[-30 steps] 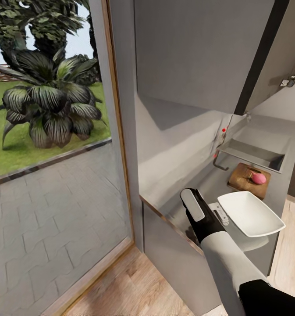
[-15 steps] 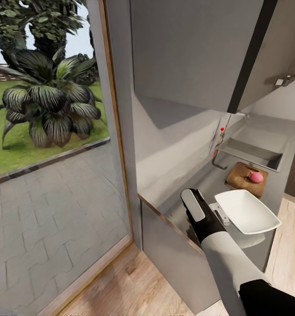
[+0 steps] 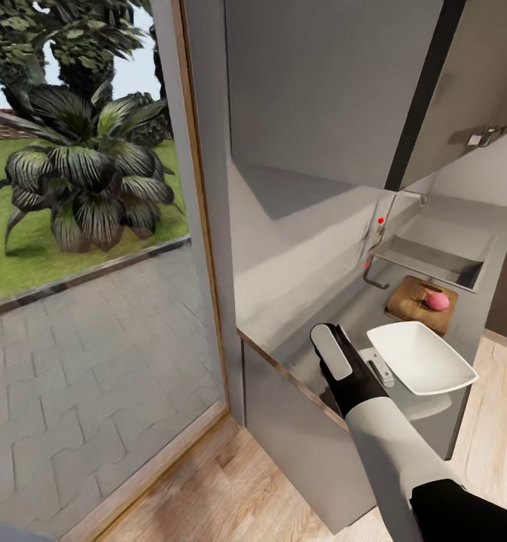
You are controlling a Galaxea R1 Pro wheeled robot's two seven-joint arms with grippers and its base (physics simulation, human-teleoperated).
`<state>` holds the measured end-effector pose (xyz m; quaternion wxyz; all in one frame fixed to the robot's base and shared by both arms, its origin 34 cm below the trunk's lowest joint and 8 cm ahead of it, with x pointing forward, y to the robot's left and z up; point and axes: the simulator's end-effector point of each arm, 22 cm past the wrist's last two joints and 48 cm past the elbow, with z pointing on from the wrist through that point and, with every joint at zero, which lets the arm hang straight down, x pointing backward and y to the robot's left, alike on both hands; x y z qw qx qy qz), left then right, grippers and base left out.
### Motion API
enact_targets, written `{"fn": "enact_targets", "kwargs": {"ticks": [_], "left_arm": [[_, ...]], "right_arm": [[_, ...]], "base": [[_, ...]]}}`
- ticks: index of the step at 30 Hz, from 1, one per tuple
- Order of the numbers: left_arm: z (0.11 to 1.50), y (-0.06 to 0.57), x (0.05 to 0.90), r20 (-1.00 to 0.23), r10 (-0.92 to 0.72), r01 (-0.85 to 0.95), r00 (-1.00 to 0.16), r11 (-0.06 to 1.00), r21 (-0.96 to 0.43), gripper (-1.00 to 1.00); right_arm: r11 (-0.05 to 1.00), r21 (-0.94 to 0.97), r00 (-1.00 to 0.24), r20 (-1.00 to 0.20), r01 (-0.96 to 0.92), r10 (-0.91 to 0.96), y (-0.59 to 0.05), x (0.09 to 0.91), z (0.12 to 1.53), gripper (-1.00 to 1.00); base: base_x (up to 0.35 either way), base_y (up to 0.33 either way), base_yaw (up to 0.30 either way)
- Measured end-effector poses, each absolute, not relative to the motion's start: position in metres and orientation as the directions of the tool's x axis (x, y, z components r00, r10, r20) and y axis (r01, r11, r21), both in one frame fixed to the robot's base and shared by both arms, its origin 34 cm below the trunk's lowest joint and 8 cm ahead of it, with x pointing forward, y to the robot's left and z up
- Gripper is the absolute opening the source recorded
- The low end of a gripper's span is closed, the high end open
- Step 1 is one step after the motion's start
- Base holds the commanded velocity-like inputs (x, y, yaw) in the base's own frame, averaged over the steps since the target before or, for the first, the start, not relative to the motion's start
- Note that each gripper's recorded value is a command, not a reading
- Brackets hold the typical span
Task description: In the kitchen, take the Vidalia onion out of the sink, dice it on the chopping board with the paring knife, put the diced onion into the bowl on the countertop, then place both the paring knife and the chopping board into the sink.
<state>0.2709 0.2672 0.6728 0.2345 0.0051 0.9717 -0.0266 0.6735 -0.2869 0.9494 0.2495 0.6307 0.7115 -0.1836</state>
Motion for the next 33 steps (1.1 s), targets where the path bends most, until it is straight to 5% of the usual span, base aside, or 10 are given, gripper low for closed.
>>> {"fn": "enact_targets", "kwargs": {"ticks": [33], "left_arm": [[0.673,0.267,0.271,-0.456,-0.003,0.022,-0.890,0.999,-0.049,1.00]], "right_arm": [[0.038,0.052,-0.003,-0.557,0.998,0.830,-0.280,0.659,0.930,1.00]], "base": [[0.000,0.000,0.000]]}}
